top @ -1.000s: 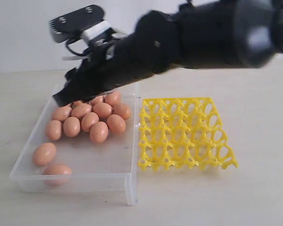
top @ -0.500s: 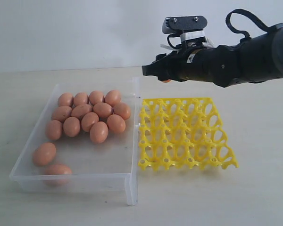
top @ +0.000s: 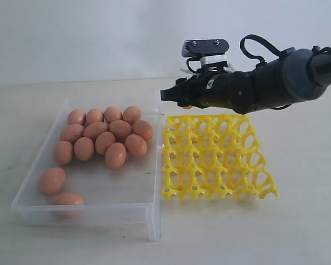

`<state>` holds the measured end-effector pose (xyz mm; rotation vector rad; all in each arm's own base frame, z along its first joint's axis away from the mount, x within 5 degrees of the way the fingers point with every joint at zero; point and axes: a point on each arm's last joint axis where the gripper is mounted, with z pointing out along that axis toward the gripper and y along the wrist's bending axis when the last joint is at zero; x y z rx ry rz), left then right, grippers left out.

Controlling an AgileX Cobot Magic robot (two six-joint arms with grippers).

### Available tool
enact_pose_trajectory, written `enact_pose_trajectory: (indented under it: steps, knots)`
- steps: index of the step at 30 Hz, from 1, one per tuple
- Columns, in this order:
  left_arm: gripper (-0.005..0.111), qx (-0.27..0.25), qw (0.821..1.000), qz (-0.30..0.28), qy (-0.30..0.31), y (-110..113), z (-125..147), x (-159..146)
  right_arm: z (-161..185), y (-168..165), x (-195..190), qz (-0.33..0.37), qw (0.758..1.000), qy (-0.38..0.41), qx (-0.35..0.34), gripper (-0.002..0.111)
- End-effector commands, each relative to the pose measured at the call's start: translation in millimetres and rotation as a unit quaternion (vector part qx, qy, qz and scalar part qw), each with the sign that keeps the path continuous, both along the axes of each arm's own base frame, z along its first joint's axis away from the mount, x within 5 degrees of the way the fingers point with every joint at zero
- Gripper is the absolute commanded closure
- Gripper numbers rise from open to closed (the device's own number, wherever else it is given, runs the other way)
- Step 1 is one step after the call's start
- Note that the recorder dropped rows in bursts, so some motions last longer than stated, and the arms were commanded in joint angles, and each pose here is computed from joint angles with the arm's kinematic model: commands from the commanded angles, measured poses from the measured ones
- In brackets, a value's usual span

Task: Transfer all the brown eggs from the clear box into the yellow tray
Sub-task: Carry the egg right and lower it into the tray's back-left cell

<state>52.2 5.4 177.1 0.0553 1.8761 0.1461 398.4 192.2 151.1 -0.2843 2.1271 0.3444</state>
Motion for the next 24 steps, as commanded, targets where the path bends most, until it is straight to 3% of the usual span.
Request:
enact_pose_trajectory:
  steps: [1,24]
  knots:
    - [0.107,-0.003,1.0,-0.003,-0.006,0,2,0,-6,0,6,-0.001,1.0,-0.013,0.001,0.108]
    - [0.107,-0.003,1.0,-0.003,-0.006,0,2,0,-30,12,1,0.012,1.0,0.018,-0.007,0.108]
